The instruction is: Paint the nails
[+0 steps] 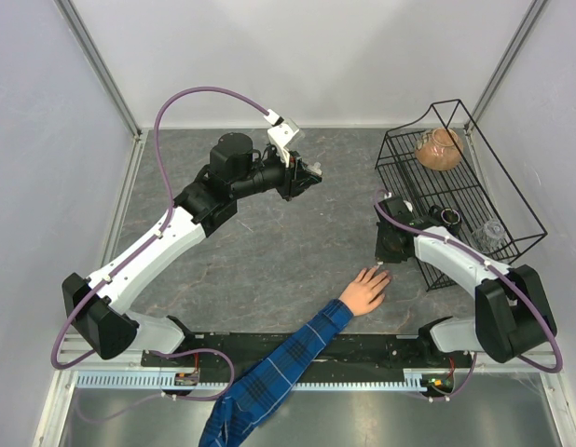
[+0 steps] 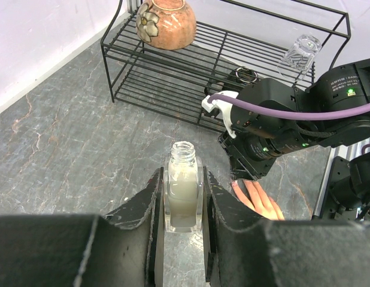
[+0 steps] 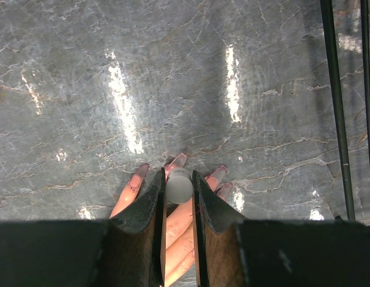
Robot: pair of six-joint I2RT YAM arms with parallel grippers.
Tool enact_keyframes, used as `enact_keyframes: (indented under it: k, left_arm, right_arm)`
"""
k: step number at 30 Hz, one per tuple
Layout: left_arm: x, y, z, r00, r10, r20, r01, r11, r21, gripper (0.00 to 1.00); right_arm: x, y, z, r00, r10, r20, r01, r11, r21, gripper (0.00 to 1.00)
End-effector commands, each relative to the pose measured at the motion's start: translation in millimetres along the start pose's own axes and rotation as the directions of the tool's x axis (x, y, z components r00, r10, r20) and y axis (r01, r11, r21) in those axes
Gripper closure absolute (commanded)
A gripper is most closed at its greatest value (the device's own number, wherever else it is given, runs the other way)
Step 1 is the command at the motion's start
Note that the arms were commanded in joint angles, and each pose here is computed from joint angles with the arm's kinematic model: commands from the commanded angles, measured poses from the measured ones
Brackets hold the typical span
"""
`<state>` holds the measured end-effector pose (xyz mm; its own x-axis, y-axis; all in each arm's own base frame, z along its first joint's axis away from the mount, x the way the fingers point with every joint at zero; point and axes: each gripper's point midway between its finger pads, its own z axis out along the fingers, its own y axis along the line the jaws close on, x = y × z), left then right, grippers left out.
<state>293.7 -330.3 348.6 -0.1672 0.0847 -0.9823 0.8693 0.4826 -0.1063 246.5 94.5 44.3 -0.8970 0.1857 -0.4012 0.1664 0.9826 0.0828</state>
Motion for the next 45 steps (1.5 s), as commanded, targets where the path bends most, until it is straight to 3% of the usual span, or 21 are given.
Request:
enact_keyframes:
  k: [1,26,35,45]
  left_arm:
    - [-21.1,0.5,-6.0,0.998,0.036,0.060,-0.035,0.999,-0.013,0.98]
    - [-23.1,3.7,-3.3,0.997,0.059,0.056,-0.058,0.998,-0.021,0.98]
    - [-22.6,3.2,-3.4,0.997,0.050,0.057,-0.049,0.999,-0.017,0.98]
    - [-23.8,0.2,-4.7,0.997,0.038,0.060,-0.037,0.999,-0.008,0.98]
  right_arm:
    - [-22.2,3.6,-3.2,0.998,0.022,0.061,-0.022,1.000,0.013,1.00]
    - [-44.3,2.3,-1.7,0.994,-0.002,0.108,-0.004,0.998,0.060,1.00]
    - [-28.6,12.2,-13.8,0.997,-0.026,0.072,0.029,0.999,-0.039,1.00]
    - [-11.6,11.0,-2.1,1.000,-0.023,0.009,0.024,0.999,-0.040,1.00]
